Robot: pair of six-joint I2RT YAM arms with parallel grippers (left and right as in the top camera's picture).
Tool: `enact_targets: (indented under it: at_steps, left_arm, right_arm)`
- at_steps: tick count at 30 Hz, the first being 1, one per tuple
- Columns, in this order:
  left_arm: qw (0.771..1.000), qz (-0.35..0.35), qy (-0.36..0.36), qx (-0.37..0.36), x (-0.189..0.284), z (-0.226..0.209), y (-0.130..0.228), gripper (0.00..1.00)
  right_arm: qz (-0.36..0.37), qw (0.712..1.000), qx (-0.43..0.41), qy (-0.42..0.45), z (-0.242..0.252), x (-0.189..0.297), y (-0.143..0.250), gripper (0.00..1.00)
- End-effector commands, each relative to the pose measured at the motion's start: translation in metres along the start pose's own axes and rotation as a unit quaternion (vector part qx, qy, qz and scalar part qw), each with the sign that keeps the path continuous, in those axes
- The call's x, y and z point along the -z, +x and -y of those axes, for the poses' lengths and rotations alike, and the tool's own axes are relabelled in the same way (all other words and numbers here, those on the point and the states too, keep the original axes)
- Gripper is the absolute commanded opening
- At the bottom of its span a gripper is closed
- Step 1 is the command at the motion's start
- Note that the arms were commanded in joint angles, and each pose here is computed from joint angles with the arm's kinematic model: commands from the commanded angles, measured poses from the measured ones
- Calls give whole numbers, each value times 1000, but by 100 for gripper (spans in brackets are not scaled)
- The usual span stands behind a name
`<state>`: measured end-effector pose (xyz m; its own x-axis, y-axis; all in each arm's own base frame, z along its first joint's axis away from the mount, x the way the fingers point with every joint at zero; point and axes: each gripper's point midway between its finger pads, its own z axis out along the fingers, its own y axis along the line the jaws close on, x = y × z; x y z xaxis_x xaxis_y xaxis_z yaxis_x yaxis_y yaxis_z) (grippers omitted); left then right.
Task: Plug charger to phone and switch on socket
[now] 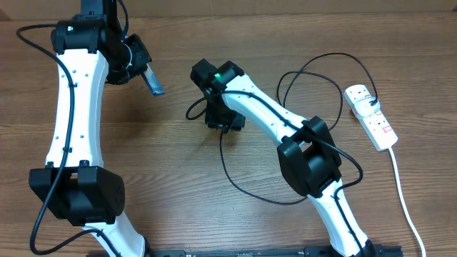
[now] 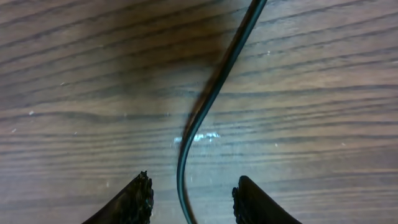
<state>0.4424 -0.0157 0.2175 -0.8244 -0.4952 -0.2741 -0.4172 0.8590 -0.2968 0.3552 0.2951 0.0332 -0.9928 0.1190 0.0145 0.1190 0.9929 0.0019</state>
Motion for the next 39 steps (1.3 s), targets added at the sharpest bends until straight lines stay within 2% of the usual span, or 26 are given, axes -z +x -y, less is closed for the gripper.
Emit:
enact_targets:
  at_steps: [1, 6, 13, 17, 19, 24, 30, 39]
  left_arm:
    - [1000, 9, 13, 5, 7, 4, -4, 4]
    - [1000, 3, 27, 2, 7, 9, -2, 4]
    - [1000, 3, 27, 0, 7, 9, -2, 4]
    - [1000, 3, 27, 0, 7, 9, -2, 4]
    - [1000, 3, 27, 0, 7, 9, -2, 4]
    - [1000, 3, 28, 1, 7, 9, -2, 4]
    - [1000, 3, 27, 1, 7, 9, -2, 4]
    - [1000, 3, 27, 0, 7, 9, -2, 4]
  right_arm:
    - [0, 1000, -6, 9, 0, -10, 1, 42]
    - [-15, 1000, -2, 5, -2, -28, 11, 41]
    - [-27, 1000, -1, 3, -1, -45, 19, 29]
    - [-32, 999, -1, 7, 2, -45, 22, 9]
    - [-40, 999, -2, 16, 6, -44, 26, 4]
    - [-77, 996, 5, 53, 24, -41, 44, 4]
    - [-156, 982, 62, 87, 47, -28, 78, 4]
    - [-176, 971, 90, 138, 69, 5, 104, 4]
